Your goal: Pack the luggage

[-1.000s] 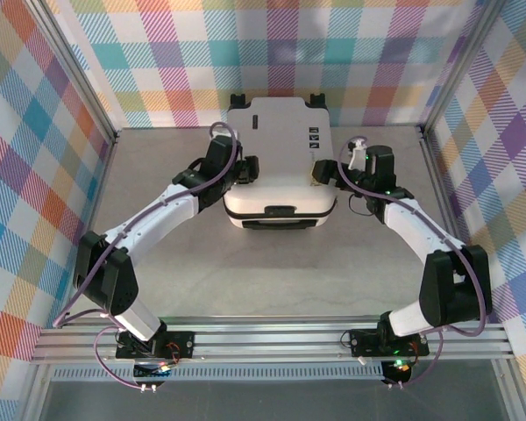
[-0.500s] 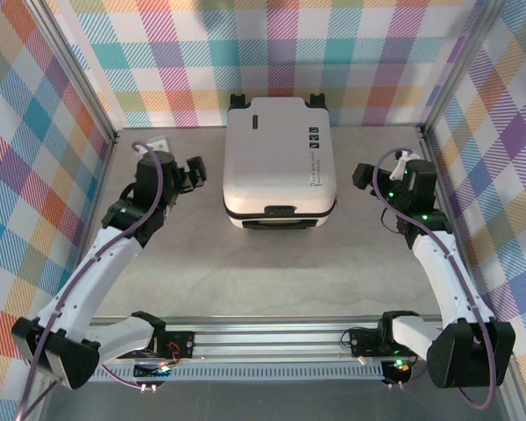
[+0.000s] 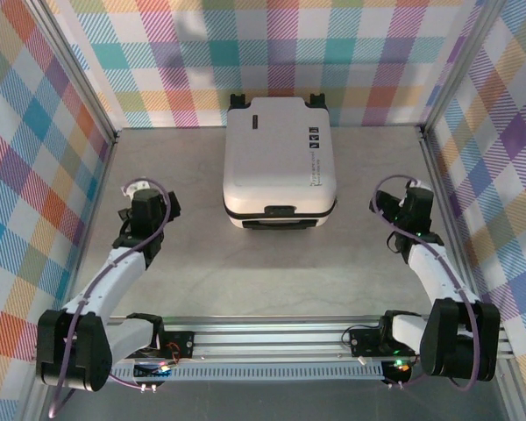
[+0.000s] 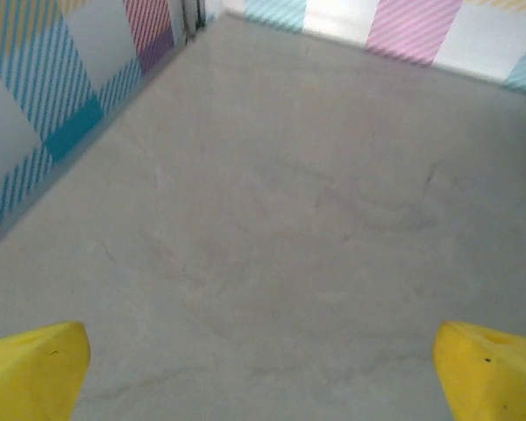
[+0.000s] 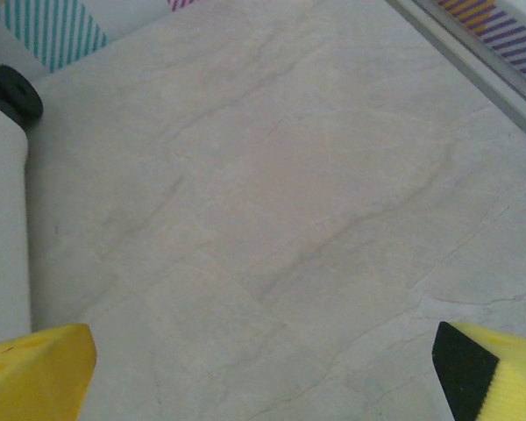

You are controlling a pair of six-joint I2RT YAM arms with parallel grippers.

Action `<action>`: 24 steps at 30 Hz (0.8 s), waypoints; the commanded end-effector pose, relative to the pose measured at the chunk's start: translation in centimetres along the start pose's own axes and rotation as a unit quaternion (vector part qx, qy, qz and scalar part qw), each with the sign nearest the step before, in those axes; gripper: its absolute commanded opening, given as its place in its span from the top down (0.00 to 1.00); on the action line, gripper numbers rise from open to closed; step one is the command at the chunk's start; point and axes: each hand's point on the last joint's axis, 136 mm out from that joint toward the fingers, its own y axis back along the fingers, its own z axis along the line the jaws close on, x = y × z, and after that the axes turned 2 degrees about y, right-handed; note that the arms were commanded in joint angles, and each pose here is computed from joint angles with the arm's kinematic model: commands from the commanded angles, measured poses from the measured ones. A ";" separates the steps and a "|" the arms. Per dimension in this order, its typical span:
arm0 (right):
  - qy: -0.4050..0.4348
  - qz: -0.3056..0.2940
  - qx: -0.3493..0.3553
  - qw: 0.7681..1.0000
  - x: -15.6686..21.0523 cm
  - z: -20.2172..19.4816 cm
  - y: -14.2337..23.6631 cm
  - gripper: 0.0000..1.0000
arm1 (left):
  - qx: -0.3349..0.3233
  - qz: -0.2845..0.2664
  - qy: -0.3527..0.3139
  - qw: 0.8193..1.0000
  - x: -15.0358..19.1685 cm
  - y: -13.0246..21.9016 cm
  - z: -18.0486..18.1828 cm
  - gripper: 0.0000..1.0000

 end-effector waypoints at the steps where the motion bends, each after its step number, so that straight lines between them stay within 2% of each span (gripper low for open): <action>1: 0.027 -0.080 0.006 0.996 -3.1 -0.1 0.0 0.01 | 0.036 -0.064 0.019 0.997 -1.2 -1.0 -0.6 0.00; 5: 0.040 -0.063 -0.005 0.997 -2.1 0.2 -1.4 0.01 | 0.042 -0.081 0.015 0.996 0.5 -2.5 -0.2 0.00; 9: 0.052 -0.091 -0.032 0.994 -1.4 0.8 -2.2 0.01 | 0.057 -0.097 0.008 0.994 2.5 -3.8 -0.4 0.00; 13: 0.061 -0.086 -0.065 0.992 -0.8 1.8 -2.4 0.01 | 0.051 -0.112 0.015 0.992 3.5 -4.7 0.0 0.00; 17: 0.054 -0.100 -0.072 0.991 0.6 1.6 -3.4 0.01 | 0.100 -0.077 -0.021 0.992 4.8 -5.5 -2.2 0.00; 19: 0.052 -0.126 -0.067 0.988 1.2 1.2 -3.3 0.01 | 0.123 -0.094 -0.035 0.987 5.0 -5.9 -3.2 0.00; 22: 0.070 -0.138 -0.068 0.986 1.6 1.8 -3.1 0.01 | 0.099 -0.070 -0.035 0.992 5.2 -6.4 -2.8 0.00; 24: 0.117 -0.121 -0.092 0.981 2.5 3.9 -4.0 0.01 | 0.088 -0.059 -0.049 0.993 5.3 -6.7 -3.1 0.00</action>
